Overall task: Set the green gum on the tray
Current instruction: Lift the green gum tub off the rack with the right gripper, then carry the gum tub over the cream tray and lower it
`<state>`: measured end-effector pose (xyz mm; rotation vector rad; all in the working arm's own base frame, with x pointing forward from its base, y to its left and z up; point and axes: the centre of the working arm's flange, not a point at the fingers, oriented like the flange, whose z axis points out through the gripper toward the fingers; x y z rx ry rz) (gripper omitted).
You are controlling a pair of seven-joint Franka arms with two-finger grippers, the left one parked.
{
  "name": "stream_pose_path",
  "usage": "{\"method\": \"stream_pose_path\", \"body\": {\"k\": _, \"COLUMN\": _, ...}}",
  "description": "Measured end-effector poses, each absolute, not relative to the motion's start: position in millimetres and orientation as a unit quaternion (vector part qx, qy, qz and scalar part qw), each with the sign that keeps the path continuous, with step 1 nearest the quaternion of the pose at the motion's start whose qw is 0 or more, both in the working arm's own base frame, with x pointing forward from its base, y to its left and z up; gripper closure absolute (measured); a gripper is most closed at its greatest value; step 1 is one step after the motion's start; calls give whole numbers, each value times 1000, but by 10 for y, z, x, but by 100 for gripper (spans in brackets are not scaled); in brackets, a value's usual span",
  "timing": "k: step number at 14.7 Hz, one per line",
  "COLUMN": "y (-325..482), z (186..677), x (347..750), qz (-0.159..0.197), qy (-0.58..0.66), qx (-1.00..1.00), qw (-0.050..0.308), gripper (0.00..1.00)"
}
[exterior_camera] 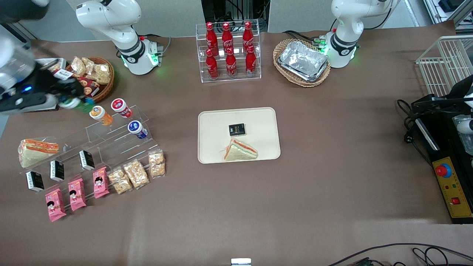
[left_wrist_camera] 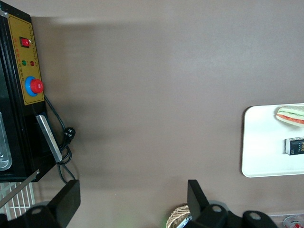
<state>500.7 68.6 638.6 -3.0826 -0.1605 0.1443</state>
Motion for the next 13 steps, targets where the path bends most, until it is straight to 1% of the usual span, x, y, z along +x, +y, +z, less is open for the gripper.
{"method": "stream_pose_path", "body": {"k": 2, "y": 1164, "z": 6428, "x": 4882, "qz": 56, "qy": -4, "qx": -997, "qw": 47, "gripper": 42}}
{"method": "stream_pose_path", "body": {"k": 4, "y": 1637, "z": 6408, "x": 4764, "qz": 62, "qy": 34, "qx": -997, "qw": 44, "gripper": 42}}
{"method": "stream_pose_path", "body": {"k": 6, "y": 2041, "z": 6282, "x": 4679, "qz": 60, "qy": 65, "qx": -995, "qw": 39, "gripper": 42}}
{"method": "stream_pose_path", "body": {"k": 9, "y": 2518, "z": 5740, "x": 4608, "qz": 49, "qy": 99, "qx": -993, "qw": 38, "gripper": 42}}
{"method": "stream_pose_path", "body": {"k": 11, "y": 2823, "z": 5267, "x": 4507, "qz": 26, "qy": 116, "qx": -993, "qw": 26, "gripper": 42}}
{"method": "stream_pose_path", "body": {"k": 13, "y": 3065, "z": 4738, "x": 4378, "qz": 5, "qy": 130, "qx": -991, "qw": 28, "gripper": 42}}
